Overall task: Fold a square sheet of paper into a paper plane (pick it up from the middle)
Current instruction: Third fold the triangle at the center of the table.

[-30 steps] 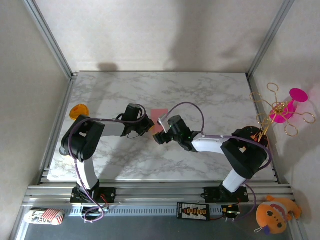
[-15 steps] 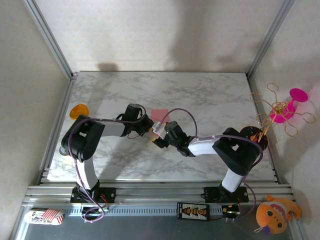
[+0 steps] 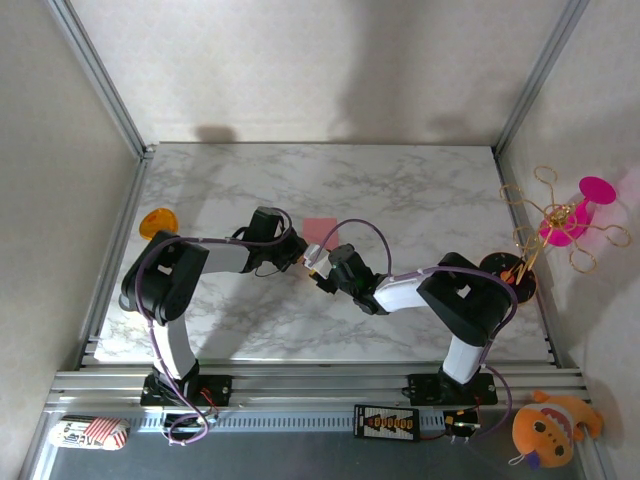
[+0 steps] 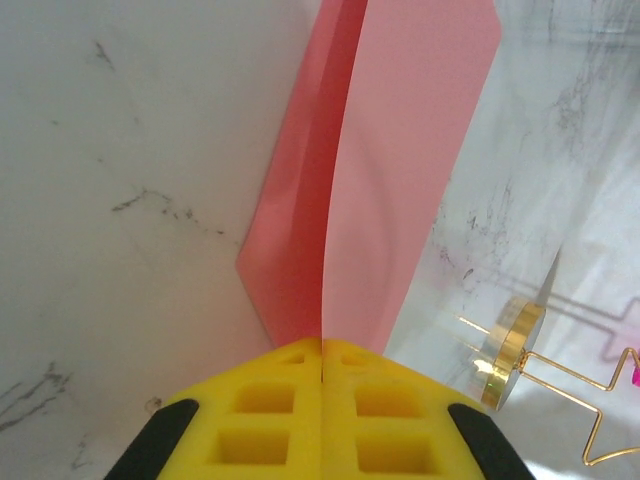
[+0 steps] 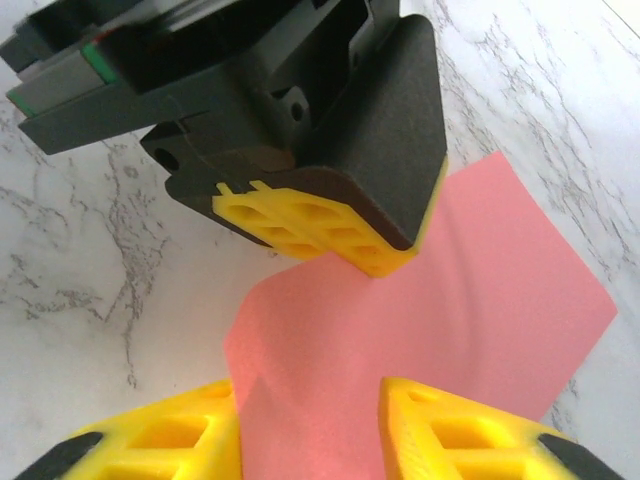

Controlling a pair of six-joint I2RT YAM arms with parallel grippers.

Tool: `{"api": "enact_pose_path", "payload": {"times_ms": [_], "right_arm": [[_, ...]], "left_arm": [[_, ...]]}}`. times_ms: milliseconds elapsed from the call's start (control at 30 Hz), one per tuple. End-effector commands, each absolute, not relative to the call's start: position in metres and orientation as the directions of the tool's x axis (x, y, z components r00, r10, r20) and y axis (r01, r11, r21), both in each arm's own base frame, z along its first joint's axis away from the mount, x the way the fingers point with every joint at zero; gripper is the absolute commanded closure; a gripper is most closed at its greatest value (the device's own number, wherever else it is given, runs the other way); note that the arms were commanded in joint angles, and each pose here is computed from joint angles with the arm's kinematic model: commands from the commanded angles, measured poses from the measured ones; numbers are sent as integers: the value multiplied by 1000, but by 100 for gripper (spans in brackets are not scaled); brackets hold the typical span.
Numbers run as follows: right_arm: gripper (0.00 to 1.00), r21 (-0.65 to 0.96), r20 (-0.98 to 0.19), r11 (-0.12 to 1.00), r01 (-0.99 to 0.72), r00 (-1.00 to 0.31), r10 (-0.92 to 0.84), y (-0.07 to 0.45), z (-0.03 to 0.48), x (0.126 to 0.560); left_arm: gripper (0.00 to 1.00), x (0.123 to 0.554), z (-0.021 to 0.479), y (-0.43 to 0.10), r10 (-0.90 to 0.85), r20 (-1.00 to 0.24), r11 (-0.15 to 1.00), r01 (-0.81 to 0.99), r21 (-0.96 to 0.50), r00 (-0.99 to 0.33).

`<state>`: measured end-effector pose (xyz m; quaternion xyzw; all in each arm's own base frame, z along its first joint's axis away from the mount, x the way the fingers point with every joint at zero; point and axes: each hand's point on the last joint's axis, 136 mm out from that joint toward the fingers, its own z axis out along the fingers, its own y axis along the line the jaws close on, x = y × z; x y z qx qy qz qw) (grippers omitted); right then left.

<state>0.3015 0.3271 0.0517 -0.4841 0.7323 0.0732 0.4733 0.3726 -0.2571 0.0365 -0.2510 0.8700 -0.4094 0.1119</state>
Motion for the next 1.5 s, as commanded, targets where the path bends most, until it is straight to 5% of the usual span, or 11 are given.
{"api": "enact_pose_path", "payload": {"times_ms": [0, 100, 233, 433, 600, 900, 1467], "right_arm": [[69, -352, -768, 511, -785, -70, -636, 330, 50, 298], [77, -337, -769, 503, -796, -74, -634, 331, 49, 296], [85, -298, -768, 482, -824, -92, -634, 333, 45, 287], [88, -188, -786, 453, -872, -143, -602, 336, 45, 267], [89, -73, -797, 430, -900, -207, -567, 339, 46, 250], [92, 70, -808, 427, -902, -302, -506, 341, 48, 237], [91, 217, -776, 526, -822, -472, -418, 333, 51, 253]], "left_arm": [[100, 371, 47, -259, -526, 4, 529, -331, -781, -850], [99, 370, 46, -257, -529, -1, 538, -334, -774, -849], [84, 370, 42, -236, -559, -51, 589, -353, -727, -828], [74, 379, 56, -188, -614, -187, 662, -371, -651, -767], [72, 389, 81, -203, -576, -224, 655, -280, -702, -786], [82, 399, 50, -247, -480, -192, 706, -247, -663, -856], [100, 383, -10, -233, -401, -182, 838, -280, -468, -898]]}}
